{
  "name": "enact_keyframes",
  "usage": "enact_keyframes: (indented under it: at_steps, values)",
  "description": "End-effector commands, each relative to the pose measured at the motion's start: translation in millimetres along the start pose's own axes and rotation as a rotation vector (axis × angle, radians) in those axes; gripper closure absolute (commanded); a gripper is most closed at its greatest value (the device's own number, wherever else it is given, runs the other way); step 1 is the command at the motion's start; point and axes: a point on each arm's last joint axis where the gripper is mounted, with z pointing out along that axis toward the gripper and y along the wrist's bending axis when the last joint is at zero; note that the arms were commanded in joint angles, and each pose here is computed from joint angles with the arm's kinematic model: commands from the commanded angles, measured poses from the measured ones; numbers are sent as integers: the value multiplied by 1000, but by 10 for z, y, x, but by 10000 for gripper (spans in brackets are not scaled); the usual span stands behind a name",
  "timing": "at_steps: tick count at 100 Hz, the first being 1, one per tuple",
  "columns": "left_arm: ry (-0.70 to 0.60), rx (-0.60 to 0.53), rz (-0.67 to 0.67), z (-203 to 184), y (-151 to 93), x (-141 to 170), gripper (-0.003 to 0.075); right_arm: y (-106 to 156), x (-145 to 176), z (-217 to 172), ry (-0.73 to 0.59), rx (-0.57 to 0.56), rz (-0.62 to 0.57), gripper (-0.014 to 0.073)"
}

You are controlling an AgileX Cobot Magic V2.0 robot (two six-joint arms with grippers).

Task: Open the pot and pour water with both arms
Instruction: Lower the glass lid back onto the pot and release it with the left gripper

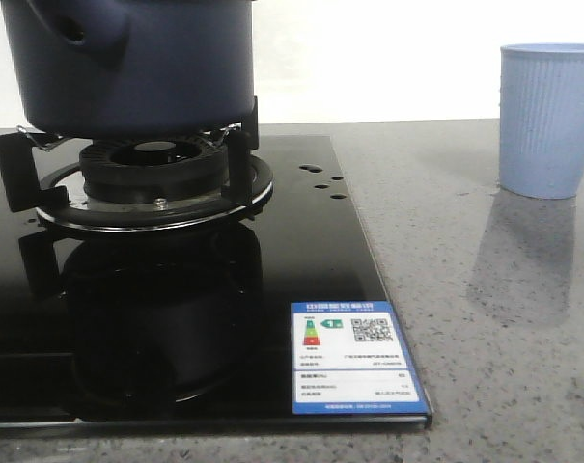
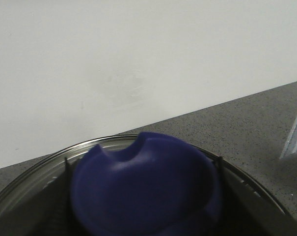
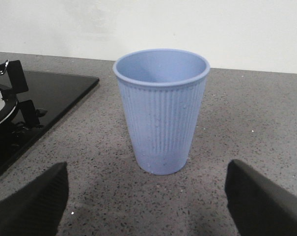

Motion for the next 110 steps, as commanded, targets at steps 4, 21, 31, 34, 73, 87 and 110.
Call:
enact_keyframes:
  at_steps: [4, 21, 31, 34, 73, 87, 110]
  values:
    - [-164, -31, -11, -93, 13, -291, 358, 10, -120, 3, -65, -19, 5, 6]
    - [-145, -23, -10, -90, 6, -275, 251, 10, -120, 3, -65, -19, 5, 6]
    - [-147, -23, -11, -95, 6, -279, 151, 10, -120, 3, -65, -19, 5, 6]
    - [-149, -23, -11, -102, 7, -285, 143, 10, -120, 3, -65, -19, 5, 6]
    - [-351, -30, -17, -715, 59, -729, 149, 85, -206, -11, -154, -102, 4, 8]
    - [-429, -72, -13, -1034, 178, -883, 152, 121, -410, -23, -270, -157, 8, 71]
    - [-464, -178, -3, -1457, 408, -982, 442, 95, -1044, -46, -439, -149, -78, 522]
